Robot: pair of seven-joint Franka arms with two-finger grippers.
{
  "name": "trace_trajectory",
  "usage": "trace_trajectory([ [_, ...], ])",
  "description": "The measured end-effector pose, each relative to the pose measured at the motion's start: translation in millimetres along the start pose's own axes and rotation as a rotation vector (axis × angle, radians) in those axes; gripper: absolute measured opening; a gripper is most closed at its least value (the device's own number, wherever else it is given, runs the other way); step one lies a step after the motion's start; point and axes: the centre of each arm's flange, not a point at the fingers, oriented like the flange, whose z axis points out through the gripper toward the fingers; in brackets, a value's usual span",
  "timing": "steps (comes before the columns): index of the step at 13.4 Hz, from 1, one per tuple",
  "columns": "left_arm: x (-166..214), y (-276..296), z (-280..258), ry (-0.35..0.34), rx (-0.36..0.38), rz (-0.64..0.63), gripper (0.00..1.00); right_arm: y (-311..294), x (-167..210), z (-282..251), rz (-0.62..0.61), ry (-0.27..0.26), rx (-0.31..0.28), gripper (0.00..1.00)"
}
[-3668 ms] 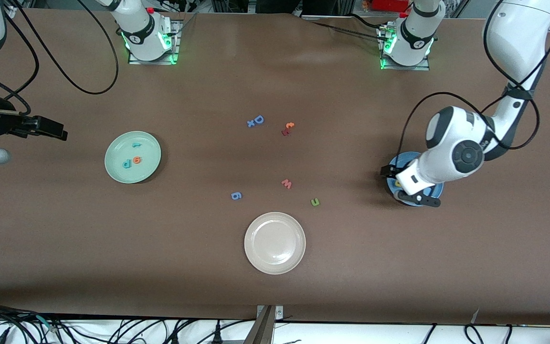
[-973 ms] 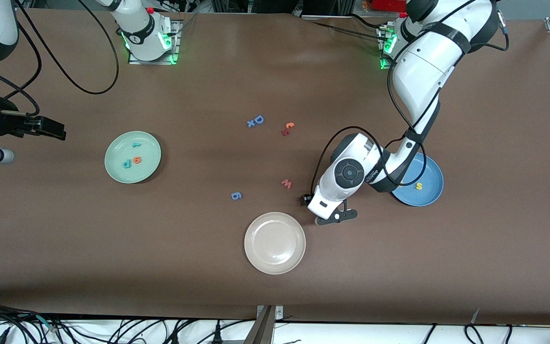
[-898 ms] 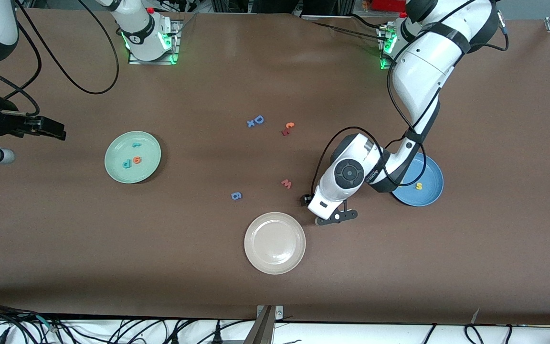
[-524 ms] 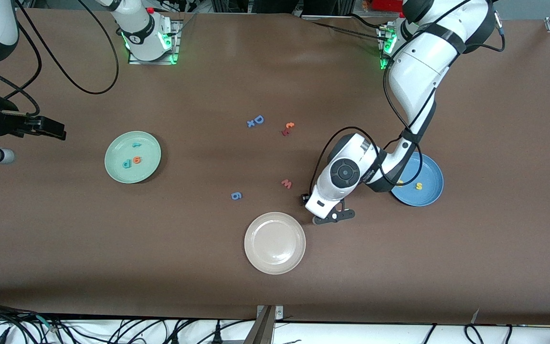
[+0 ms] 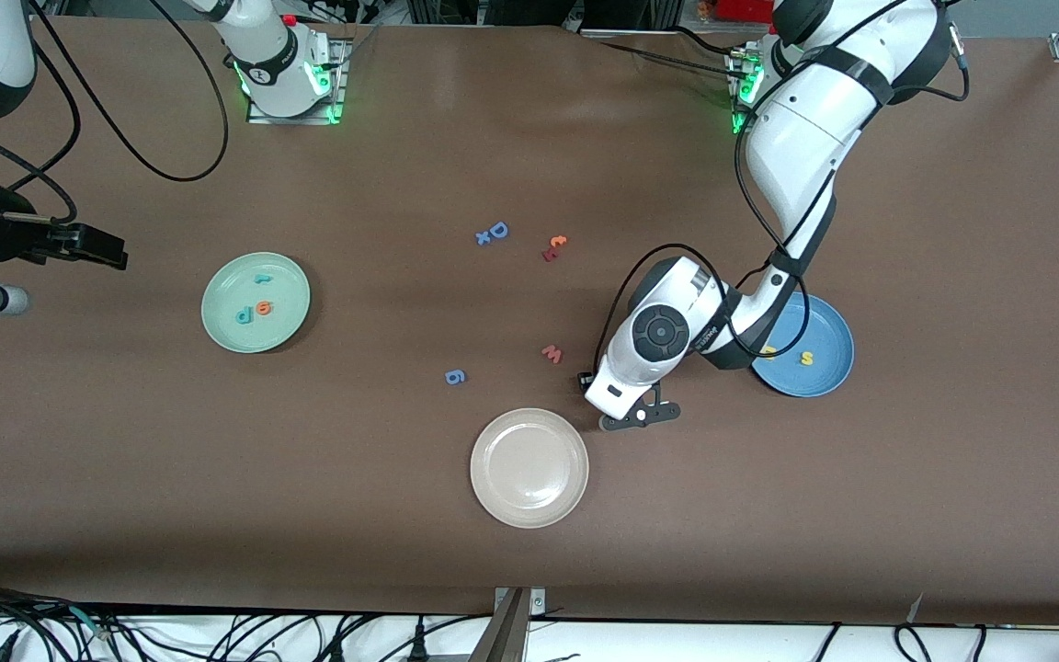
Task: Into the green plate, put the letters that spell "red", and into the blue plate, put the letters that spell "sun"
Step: 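Lower the left gripper onto the green n and close it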
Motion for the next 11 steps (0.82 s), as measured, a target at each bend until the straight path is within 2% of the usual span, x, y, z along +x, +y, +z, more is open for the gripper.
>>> trace_trajectory([
  [1,0.0,0.2,-0.2,0.004,0.004,0.005,0.59,0.0,0.0,0.0,0.000,0.000,0.000,1.00],
  [2,0.0,0.5,-0.6,0.008,0.008,0.010,0.52,0.0,0.0,0.0,0.000,0.000,0.000,1.00],
  [3,0.6,1.1,-2.0,0.011,0.009,0.012,0.39,0.0,0.0,0.0,0.000,0.000,0.000,1.00],
  [5,0.1,1.9,-1.9,0.011,0.009,0.013,0.37,0.0,0.0,0.1,0.000,0.000,0.000,1.00],
  [6,0.1,2.0,-2.1,0.013,0.011,0.015,0.31,0.0,0.0,0.1,0.000,0.000,0.000,1.00],
  [8,-0.5,2.5,-1.9,0.019,0.019,0.025,0.27,-0.1,0.0,0.1,0.000,0.000,0.000,1.00],
  [11,-0.9,2.9,-1.9,0.020,0.022,0.028,0.27,-0.1,0.0,0.1,0.000,0.000,0.000,1.00],
])
